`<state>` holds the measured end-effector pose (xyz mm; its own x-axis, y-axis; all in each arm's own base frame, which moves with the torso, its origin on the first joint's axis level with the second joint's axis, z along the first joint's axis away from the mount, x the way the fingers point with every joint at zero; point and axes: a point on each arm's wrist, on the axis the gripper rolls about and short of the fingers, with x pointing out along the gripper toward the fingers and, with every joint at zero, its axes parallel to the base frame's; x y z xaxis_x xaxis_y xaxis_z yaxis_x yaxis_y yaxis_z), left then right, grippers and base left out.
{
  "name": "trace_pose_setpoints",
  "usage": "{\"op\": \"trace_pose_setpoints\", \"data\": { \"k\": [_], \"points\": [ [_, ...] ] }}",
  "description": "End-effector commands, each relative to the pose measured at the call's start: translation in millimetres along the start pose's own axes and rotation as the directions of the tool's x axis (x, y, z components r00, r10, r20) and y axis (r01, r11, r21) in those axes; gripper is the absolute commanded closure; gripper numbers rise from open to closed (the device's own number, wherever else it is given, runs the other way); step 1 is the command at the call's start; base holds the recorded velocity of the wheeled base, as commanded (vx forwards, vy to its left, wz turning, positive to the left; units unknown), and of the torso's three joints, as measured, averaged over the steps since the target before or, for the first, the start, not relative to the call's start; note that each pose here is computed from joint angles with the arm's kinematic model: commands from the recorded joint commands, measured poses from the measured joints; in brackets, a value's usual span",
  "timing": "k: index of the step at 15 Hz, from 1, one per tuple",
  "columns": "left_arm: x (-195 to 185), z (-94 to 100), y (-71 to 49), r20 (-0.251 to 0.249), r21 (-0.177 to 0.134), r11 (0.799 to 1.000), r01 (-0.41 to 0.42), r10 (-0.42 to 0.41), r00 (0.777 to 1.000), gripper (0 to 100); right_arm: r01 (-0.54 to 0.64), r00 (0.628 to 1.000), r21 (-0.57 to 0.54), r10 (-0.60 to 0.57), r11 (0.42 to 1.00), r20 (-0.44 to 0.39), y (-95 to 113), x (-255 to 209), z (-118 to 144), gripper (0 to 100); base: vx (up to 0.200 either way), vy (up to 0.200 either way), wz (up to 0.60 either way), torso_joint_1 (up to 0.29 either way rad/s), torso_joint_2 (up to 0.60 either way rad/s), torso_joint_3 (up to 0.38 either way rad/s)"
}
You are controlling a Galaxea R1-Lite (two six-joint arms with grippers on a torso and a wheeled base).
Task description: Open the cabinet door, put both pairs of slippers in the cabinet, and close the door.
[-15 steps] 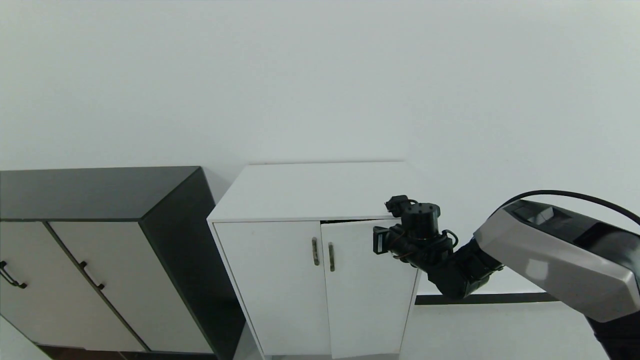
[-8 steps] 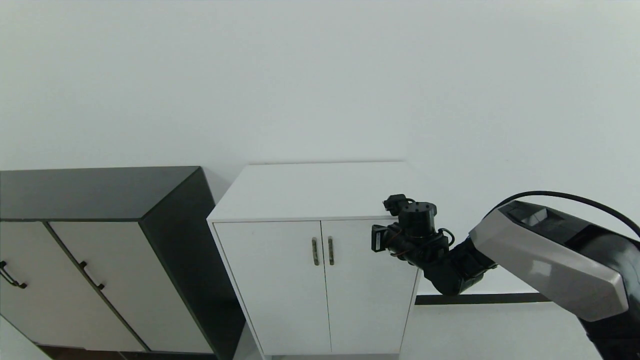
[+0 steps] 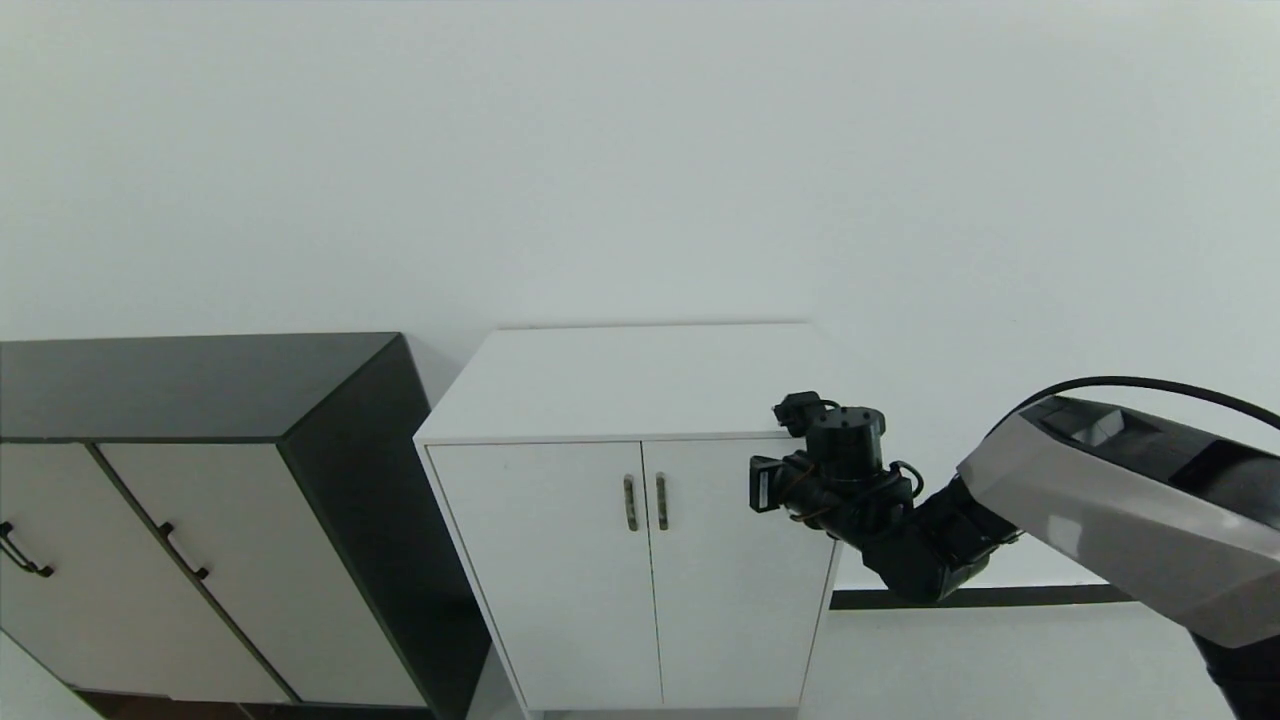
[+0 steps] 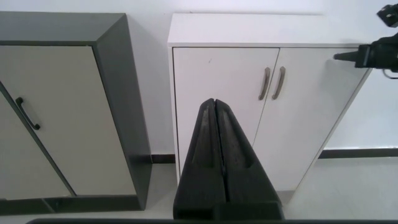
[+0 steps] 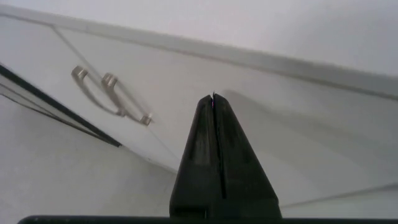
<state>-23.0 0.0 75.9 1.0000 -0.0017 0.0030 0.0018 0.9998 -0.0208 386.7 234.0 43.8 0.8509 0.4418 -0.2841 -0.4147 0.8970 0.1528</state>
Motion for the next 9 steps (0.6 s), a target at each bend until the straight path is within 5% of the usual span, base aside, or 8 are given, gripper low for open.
{"op": "trace_pose_setpoints", "data": {
  "k": [1,5,9],
  "points": [
    [0.1,0.0,0.0,-0.001,-0.002,1.000,0.000,0.000,1.000,100,0.016,0.999,-0.004,-0.016,1.000,0.038,9.5,-36.9,20.0,100,0.000,0.000,0.00,0.000,0.00,0.000],
    [0.1,0.0,0.0,-0.001,-0.002,1.000,0.000,0.000,1.000,100,0.041,0.999,-0.009,-0.041,0.999,0.028,1.5,-106.4,29.5,100,0.000,0.000,0.00,0.000,0.00,0.000],
    [0.1,0.0,0.0,-0.001,-0.002,1.000,0.000,0.000,1.000,100,0.217,0.975,-0.051,-0.214,0.975,0.059,-40.2,-197.3,39.9,100,0.000,0.000,0.00,0.000,0.00,0.000]
  ]
}}
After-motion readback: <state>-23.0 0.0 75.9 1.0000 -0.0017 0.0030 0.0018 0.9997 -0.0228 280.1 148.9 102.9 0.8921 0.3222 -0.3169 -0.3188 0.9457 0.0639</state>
